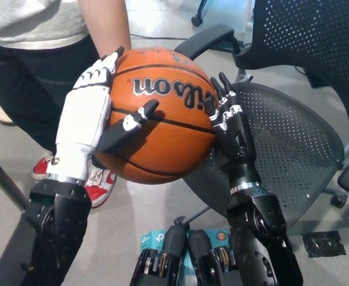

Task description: The robot grabs the basketball from a person using both hands and then drops it on the black chair in the front

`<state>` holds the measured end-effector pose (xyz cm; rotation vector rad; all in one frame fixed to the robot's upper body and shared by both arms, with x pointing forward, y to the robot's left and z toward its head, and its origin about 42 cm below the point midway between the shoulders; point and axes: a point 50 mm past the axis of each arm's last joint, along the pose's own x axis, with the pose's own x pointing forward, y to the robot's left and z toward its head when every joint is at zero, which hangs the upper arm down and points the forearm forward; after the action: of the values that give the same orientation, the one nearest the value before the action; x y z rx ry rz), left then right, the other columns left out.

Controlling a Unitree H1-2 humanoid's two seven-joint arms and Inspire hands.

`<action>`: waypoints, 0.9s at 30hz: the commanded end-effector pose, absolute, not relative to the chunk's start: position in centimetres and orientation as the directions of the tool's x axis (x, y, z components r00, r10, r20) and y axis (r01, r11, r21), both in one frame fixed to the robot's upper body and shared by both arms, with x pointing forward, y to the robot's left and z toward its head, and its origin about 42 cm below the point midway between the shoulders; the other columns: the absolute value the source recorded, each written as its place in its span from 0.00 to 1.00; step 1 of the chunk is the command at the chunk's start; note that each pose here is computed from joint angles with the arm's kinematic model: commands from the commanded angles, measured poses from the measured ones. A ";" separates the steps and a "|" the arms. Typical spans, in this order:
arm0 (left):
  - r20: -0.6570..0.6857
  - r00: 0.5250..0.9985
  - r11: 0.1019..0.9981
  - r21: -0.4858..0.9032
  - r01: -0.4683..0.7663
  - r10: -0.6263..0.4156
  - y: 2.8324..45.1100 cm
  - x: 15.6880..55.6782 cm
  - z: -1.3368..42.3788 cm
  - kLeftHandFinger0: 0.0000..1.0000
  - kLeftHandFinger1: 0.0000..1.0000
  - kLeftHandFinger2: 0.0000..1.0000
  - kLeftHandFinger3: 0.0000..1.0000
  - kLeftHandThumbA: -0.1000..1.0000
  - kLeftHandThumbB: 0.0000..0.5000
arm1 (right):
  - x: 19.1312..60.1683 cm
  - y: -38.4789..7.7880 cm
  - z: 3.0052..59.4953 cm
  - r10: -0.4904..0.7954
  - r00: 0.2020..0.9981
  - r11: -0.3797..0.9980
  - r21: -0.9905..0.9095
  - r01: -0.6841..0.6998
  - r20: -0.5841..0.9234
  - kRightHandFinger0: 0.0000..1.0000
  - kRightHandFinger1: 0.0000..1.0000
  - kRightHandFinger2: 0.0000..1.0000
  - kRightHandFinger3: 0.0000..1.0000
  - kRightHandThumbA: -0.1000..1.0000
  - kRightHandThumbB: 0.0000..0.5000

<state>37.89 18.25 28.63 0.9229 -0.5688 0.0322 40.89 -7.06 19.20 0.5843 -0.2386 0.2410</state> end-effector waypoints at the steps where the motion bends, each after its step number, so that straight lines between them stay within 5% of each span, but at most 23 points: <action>1: 0.406 0.829 0.662 0.747 -0.059 -0.385 13.5 37.7 29.2 1.00 1.00 1.00 1.00 1.00 0.37 | 40.1 -0.4 26.4 0.273 0.845 0.719 0.486 -0.497 0.461 1.00 1.00 1.00 1.00 1.00 0.56; 16: 0.515 0.743 0.703 0.706 -0.086 -0.427 10.2 38.2 36.1 1.00 1.00 1.00 1.00 1.00 0.39 | 39.3 -2.8 34.9 0.212 0.765 0.663 0.485 -0.570 0.609 1.00 1.00 1.00 1.00 1.00 0.56; 22: 0.566 0.698 0.713 0.692 -0.113 -0.438 8.6 38.3 40.1 1.00 1.00 1.00 1.00 1.00 0.38 | 39.9 -4.6 38.7 0.167 0.739 0.752 0.400 -0.524 0.653 1.00 1.00 1.00 1.00 1.00 0.59; 27: 0.593 0.671 0.737 0.668 -0.102 -0.445 6.7 39.4 42.4 1.00 1.00 1.00 1.00 1.00 0.41 | 40.7 -6.5 41.1 0.141 0.704 0.782 0.357 -0.510 0.696 1.00 1.00 1.00 1.00 1.00 0.51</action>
<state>40.08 13.05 38.40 0.8060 -0.7226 0.0285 42.20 -11.66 29.73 0.5873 -0.4340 0.1198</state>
